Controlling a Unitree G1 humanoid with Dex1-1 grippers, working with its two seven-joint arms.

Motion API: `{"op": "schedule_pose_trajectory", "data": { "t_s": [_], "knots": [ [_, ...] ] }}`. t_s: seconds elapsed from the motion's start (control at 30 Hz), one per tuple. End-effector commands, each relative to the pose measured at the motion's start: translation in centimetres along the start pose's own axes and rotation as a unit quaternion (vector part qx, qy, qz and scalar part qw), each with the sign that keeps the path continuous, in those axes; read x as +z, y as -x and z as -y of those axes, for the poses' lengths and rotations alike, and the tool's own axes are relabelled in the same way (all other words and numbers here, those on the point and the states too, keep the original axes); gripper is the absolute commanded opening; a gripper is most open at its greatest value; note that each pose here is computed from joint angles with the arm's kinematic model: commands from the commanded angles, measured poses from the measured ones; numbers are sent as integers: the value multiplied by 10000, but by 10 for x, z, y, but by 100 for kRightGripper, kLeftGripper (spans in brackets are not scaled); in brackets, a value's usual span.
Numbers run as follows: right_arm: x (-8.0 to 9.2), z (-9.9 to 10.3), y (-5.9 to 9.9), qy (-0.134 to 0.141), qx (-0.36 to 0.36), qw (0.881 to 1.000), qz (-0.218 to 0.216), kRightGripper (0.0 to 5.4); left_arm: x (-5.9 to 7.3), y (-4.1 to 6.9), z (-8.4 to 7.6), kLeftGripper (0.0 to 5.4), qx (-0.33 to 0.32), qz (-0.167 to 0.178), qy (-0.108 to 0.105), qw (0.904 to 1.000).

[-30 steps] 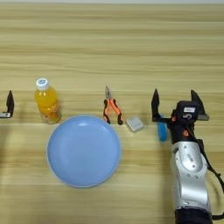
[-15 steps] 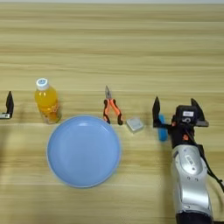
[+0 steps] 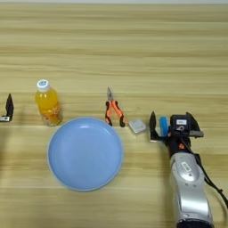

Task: Move the objects on the table

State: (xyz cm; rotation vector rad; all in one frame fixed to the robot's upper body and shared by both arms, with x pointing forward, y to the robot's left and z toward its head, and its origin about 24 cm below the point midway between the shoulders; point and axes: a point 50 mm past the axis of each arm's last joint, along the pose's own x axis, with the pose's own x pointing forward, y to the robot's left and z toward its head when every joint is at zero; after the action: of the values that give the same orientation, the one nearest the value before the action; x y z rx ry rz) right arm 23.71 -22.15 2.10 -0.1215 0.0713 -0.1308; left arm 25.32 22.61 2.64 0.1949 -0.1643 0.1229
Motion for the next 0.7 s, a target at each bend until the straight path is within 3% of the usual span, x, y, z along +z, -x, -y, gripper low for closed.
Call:
{"op": "schedule_pose_trajectory", "data": {
  "t_s": [0.03,0.47,0.7],
  "knots": [
    [-1,3,-2,104,-98,9998,-121,538,0,-1,-1,540,-8,-45,-37,10000],
    [-12,8,-4,177,-277,9979,-565,538,0,-2,0,540,-11,-47,-33,10000],
    [-18,7,-5,11,-241,9965,-798,538,-1,-2,0,540,-14,-53,-32,10000]
  ]
}}
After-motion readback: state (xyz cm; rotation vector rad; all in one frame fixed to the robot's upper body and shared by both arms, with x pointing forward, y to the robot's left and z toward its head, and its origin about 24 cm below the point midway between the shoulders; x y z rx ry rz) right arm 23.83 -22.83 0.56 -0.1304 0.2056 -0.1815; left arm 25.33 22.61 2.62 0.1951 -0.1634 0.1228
